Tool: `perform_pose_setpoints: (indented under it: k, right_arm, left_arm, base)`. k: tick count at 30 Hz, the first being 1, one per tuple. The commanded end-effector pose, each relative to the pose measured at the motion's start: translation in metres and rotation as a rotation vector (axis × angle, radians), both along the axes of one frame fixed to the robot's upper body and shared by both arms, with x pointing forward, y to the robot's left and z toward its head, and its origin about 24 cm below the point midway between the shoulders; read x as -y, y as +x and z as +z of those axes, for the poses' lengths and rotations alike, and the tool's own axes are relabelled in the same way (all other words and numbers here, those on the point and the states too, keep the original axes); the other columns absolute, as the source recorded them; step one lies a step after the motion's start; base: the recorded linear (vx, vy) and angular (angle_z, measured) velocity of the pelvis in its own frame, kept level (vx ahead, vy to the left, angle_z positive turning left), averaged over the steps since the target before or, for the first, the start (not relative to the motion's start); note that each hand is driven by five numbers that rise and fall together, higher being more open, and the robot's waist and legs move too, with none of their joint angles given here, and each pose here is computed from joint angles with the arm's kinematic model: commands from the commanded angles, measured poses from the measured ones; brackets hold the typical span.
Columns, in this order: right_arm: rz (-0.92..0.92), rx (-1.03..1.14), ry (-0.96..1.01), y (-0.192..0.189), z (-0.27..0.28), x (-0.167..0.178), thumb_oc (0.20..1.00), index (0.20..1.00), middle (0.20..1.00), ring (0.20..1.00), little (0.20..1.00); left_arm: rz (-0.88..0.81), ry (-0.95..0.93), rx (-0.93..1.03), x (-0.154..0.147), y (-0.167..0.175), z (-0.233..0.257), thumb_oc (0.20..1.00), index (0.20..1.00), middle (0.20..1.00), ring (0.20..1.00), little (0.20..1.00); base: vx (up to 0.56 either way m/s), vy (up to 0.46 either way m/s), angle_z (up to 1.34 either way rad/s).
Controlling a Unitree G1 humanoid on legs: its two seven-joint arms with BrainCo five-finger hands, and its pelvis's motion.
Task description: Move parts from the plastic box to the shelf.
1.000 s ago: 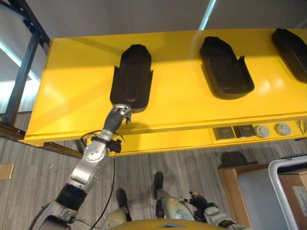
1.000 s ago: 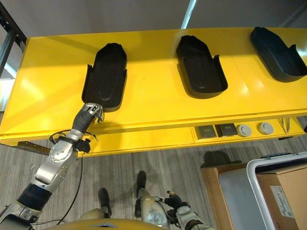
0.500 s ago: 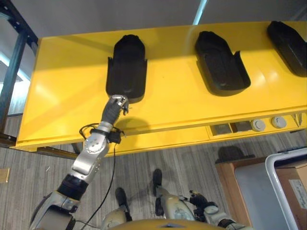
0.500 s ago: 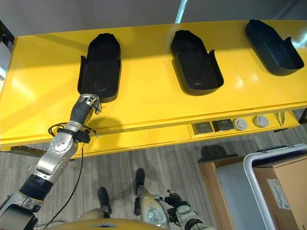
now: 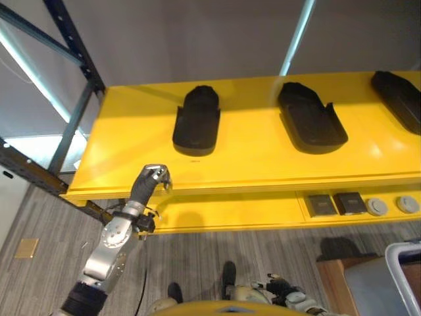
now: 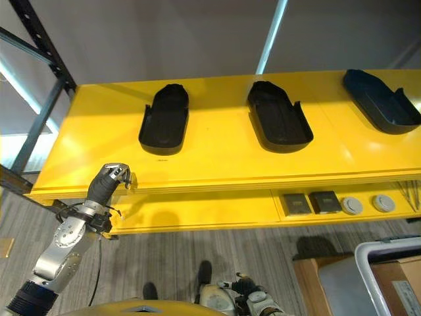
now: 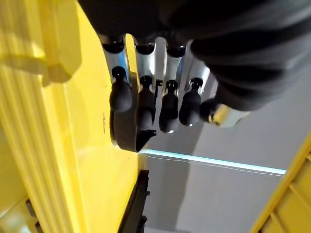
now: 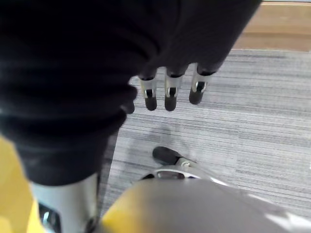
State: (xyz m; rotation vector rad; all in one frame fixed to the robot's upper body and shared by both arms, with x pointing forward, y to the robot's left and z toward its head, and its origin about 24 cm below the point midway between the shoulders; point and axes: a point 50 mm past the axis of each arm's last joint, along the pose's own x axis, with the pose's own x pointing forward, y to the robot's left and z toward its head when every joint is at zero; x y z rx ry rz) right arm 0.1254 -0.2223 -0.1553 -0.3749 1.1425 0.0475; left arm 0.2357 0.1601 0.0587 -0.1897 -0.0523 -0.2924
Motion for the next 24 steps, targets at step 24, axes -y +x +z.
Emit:
perform_pose_setpoints:
  k: [24]
  right_arm:
    - [0.106,-0.06,0.032,0.002,-0.003,-0.012,1.0,1.0,1.0,1.0,1.0]
  left_arm:
    - [0.303,0.114,-1.22,-0.066,-0.171,-0.22,1.0,1.0,1.0,1.0,1.0]
  base:
    - [0.01,0.02,0.05]
